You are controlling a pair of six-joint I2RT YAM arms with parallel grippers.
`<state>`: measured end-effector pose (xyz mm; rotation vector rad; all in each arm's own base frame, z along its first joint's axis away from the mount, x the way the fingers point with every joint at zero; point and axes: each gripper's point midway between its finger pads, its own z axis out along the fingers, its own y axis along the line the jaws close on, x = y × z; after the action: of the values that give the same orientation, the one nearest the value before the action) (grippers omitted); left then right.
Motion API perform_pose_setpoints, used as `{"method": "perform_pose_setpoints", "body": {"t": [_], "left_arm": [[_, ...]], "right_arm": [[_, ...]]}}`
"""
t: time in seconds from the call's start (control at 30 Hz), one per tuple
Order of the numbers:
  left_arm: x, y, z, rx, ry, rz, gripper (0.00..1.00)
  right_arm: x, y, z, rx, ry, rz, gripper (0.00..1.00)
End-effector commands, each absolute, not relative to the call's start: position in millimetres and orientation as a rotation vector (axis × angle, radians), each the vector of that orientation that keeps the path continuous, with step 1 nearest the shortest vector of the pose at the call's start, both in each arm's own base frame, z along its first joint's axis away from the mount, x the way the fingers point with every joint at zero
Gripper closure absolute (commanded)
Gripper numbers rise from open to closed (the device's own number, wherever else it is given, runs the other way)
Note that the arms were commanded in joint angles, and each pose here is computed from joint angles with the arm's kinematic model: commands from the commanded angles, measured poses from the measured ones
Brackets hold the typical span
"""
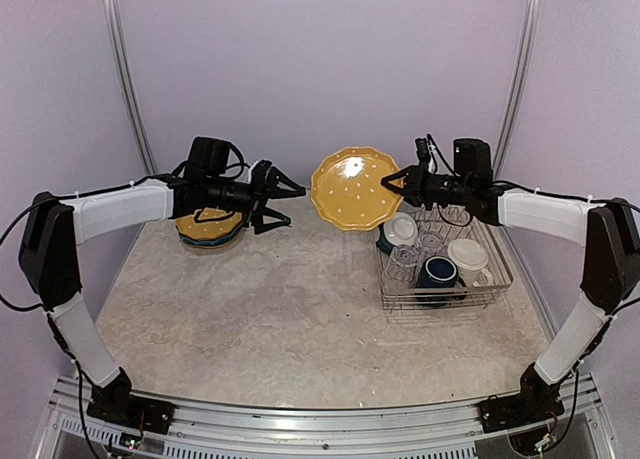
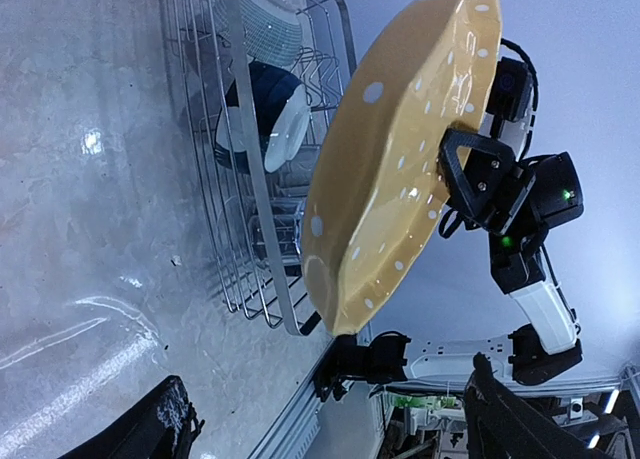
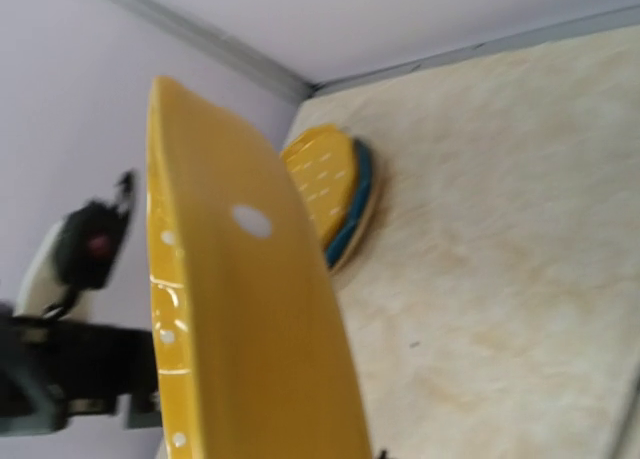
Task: Unload the mixed dishes from the dish rack
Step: Pass from the right arm to the left
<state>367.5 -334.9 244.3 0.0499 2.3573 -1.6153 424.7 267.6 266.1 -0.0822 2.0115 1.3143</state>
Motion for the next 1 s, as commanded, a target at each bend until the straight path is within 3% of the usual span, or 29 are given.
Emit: {"method": "perform_pose_setpoints", "body": {"t": [0.0, 0.23, 0.53, 0.97], "left_arm": [[369.7, -348.9, 243.9, 0.066, 2.361, -1.681, 0.11], [370.7, -354.4, 237.4, 0.064, 2.374, -1.71, 0.19], [376.1, -357.0, 229.9, 0.028, 2.383, -1.726, 0.48], [378.9, -355.1, 233.3, 0.015, 2.368, -1.717, 0.72]], "right_arm": [[413.0, 294.5, 315.5, -0.216, 1.822, 1.464, 1.0], [403.4, 312.8, 310.3, -0.251, 1.821, 1.541, 1.0], [396.5, 330.1, 300.6, -0.267, 1.826, 1.609, 1.0], [395.8, 341.4, 290.5, -0.266, 1.847, 1.652, 1.0]]}}
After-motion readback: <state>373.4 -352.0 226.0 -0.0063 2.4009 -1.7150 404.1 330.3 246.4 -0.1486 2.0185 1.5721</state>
